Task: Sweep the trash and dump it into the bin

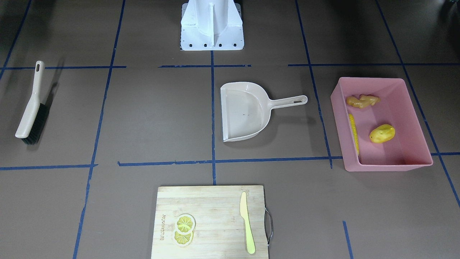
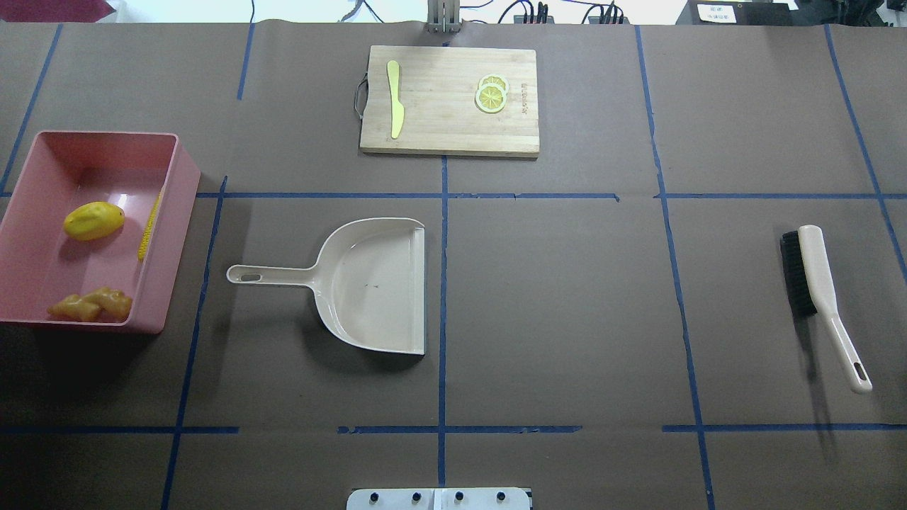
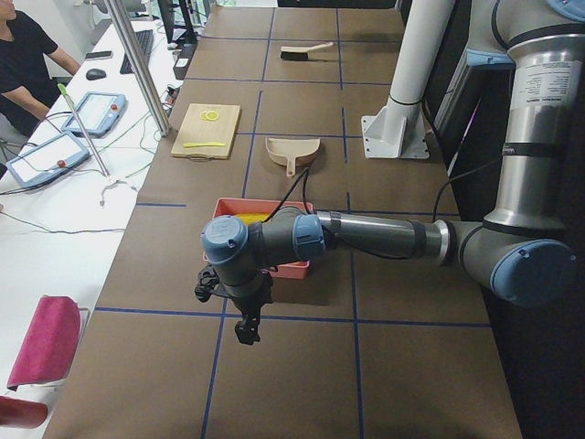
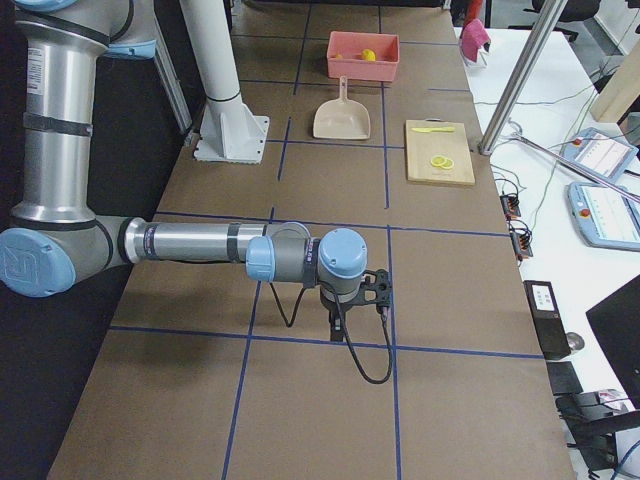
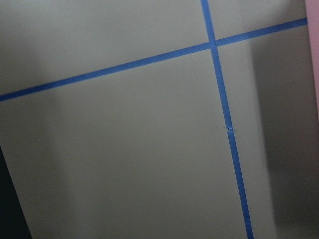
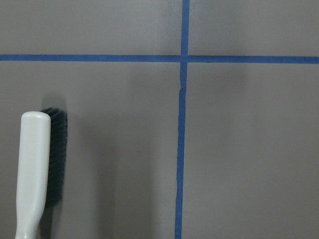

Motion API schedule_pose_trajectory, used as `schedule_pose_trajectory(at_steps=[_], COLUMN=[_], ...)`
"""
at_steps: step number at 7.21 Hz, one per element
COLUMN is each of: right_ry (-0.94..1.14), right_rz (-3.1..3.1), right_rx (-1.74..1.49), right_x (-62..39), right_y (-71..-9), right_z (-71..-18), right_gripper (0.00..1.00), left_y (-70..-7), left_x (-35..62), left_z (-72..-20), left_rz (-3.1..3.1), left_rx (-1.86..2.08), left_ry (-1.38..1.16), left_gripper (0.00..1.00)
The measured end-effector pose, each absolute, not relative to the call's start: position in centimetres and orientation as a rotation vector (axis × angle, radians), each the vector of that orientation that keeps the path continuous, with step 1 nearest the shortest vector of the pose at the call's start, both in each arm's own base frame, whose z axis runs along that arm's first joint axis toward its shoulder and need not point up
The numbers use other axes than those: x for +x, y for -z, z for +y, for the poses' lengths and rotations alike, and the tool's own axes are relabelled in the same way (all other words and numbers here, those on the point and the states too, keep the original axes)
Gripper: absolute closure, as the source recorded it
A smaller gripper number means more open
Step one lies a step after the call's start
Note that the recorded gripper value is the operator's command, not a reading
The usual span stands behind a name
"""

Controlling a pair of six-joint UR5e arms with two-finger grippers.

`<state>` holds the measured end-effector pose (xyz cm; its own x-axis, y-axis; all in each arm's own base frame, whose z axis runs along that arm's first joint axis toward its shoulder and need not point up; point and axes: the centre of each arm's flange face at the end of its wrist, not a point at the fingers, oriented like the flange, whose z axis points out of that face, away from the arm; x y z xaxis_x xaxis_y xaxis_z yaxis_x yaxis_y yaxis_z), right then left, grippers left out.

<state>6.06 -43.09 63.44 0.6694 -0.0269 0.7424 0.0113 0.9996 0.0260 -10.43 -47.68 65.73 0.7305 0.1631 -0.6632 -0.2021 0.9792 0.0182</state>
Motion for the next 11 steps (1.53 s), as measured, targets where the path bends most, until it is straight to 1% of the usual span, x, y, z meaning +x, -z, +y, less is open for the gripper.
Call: schedule_pose_trajectory(at_steps=[3,5,8,11], right_ry=[0.021,0.02,0.014,0.008], right_rz=[-0.837,-0.836,-0.837,-0.836], right_rx=[0.027,0.026,0.022,0.018], right_x=[6.2,6.2,6.2,6.3], right_y=[-63.1,-63.2,-63.2,-63.4], right_z=[-43.2,-43.2,-43.2,-43.1], right_gripper=[0.0,0.0,0.0,0.0], left_y=[-64.9,-67.0,-69.3,-67.5], left_x=[-9.6,-9.5,-8.7,-6.3], left_z=[-48.6,-49.4,-49.4,-48.0], left_rz=[0.824,0.822,0.811,0.789], left_rx=[-0.071,-0.021,0.016,0.012], left_ry=[0.006,0.072,0.058,-0.006], left_gripper=[0.0,0.0,0.0,0.0])
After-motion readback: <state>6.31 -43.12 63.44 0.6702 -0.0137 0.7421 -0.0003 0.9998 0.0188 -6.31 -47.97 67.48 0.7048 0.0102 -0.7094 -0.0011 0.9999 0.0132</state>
